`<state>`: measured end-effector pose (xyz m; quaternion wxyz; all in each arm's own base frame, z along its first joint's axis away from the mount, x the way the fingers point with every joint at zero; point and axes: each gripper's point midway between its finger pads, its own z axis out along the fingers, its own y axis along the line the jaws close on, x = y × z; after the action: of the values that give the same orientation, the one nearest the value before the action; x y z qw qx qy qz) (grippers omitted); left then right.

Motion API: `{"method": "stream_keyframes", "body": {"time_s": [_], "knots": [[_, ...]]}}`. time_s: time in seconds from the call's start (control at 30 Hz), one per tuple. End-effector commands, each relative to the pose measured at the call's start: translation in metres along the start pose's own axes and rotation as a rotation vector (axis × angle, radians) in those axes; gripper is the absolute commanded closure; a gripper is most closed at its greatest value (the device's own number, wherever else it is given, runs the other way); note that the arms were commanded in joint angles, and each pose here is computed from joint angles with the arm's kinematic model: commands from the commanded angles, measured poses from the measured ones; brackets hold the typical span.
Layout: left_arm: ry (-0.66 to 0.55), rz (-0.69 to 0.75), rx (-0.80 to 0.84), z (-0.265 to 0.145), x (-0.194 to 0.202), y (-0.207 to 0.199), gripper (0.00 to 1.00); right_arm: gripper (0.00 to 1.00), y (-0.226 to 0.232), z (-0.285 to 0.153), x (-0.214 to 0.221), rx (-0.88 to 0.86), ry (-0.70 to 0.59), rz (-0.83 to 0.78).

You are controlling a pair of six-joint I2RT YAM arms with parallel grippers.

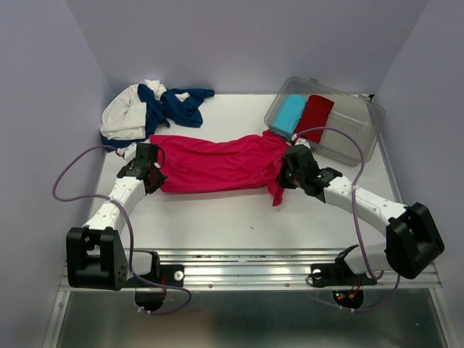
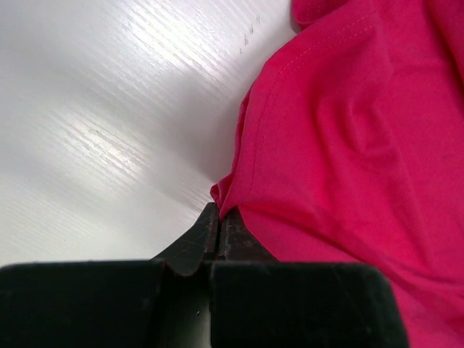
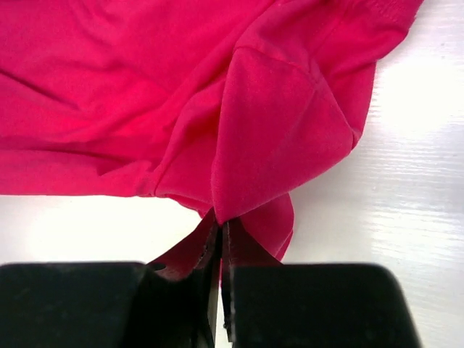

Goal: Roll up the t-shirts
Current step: Flatten out the T-shirt at the center of the board.

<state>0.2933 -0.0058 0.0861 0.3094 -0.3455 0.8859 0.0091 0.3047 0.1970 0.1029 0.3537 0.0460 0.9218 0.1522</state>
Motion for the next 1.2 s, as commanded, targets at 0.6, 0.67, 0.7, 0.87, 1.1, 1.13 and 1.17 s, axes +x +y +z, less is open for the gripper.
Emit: {"method": "stream_keyframes", "body": {"time_s": [0.6, 0.67, 0.7, 0.87, 1.1, 1.13, 1.17], "knots": [[-0.078, 0.008, 0.009, -0.011, -0.027, 0.0, 1.0, 0.49, -0.017, 0.018, 0.032, 0.042, 0.104, -0.004], [-0.079, 0.007, 0.012, -0.011, -0.026, 0.0, 1.0, 0.45, -0.014, 0.016, 0.033, 0.023, 0.106, -0.002], [-0.078, 0.007, 0.013, -0.011, -0.026, 0.0, 1.0, 0.45, -0.013, 0.015, 0.033, 0.014, 0.105, 0.0], [-0.072, 0.006, 0.021, -0.01, -0.024, -0.001, 1.0, 0.51, -0.002, 0.017, 0.038, -0.048, 0.122, 0.02], [-0.079, 0.011, 0.018, -0.011, -0.026, 0.0, 1.0, 0.99, -0.006, 0.029, 0.033, -0.008, 0.093, 0.035], [-0.079, 0.013, 0.015, -0.011, -0.026, 0.0, 1.0, 0.99, -0.012, 0.028, 0.028, 0.016, 0.075, 0.035], [-0.082, 0.014, 0.016, -0.012, -0.027, -0.001, 1.0, 0.99, -0.018, 0.024, 0.016, 0.043, 0.028, 0.039]]}}
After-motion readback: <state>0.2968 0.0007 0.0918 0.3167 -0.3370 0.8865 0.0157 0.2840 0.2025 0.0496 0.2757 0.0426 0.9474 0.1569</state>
